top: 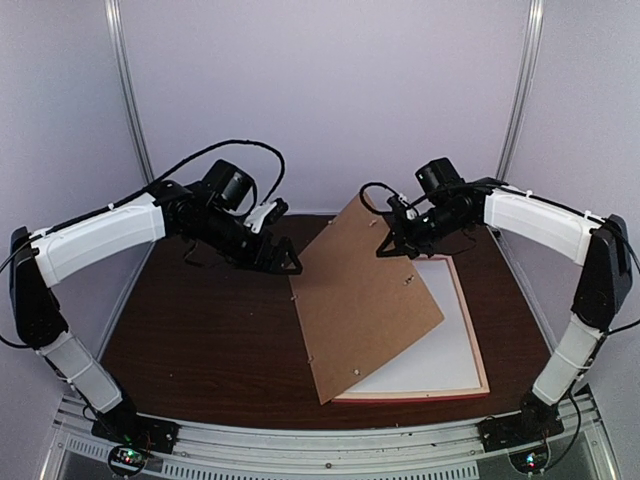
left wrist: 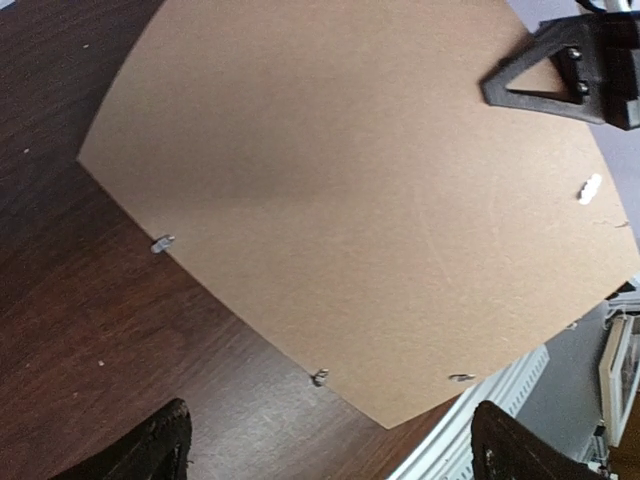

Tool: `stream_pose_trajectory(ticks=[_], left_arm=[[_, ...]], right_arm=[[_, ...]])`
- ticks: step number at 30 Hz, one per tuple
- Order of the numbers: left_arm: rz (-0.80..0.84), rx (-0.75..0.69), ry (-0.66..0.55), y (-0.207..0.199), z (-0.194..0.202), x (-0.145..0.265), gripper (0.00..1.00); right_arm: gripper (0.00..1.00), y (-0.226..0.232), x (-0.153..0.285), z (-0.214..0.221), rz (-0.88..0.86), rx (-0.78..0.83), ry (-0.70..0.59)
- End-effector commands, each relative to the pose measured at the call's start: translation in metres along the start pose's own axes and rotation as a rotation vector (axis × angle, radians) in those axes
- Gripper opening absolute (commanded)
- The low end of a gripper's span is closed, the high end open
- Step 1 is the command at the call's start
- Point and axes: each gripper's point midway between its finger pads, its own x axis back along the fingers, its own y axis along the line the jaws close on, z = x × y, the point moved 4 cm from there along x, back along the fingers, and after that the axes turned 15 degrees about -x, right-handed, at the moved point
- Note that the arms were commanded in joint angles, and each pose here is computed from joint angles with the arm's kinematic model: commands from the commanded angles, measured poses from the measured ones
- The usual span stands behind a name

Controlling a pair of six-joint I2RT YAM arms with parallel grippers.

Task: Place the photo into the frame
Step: Turn over the backboard, then move the frame body to the center of the board.

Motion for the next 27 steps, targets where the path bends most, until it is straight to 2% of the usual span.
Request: stream_pose_trajectory(ticks=[1, 8, 16, 22, 27], left_arm=[[-0.174, -0.009, 0.004, 0.025, 0.01, 0.009, 0.98], [-0.217, 0.022, 0.015, 0.04, 0.018, 0.001, 0.98], [-0.189, 0.026, 0.016, 0.043, 0.017, -0.014, 0.98], [-0.125, 0.013, 0.0, 0.039, 0.009, -0.027, 0.98], [-0.027, -0.015, -0.029, 0.032, -0.001, -0.042, 0.98]], right_arm=[[0.0, -0.002, 0.015, -0.002, -0.12, -0.009, -0.081], [0.0, -0.007, 0.051, 0.003, -0.251, -0.076, -0.18], [0.0, -0.031, 0.094, 0.009, -0.312, -0.137, -0.222], [0.0, -0.06, 0.12, 0.014, -0.322, -0.184, -0.238], [0.0, -0.081, 0.121, 0.021, -0.341, -0.219, -0.22]])
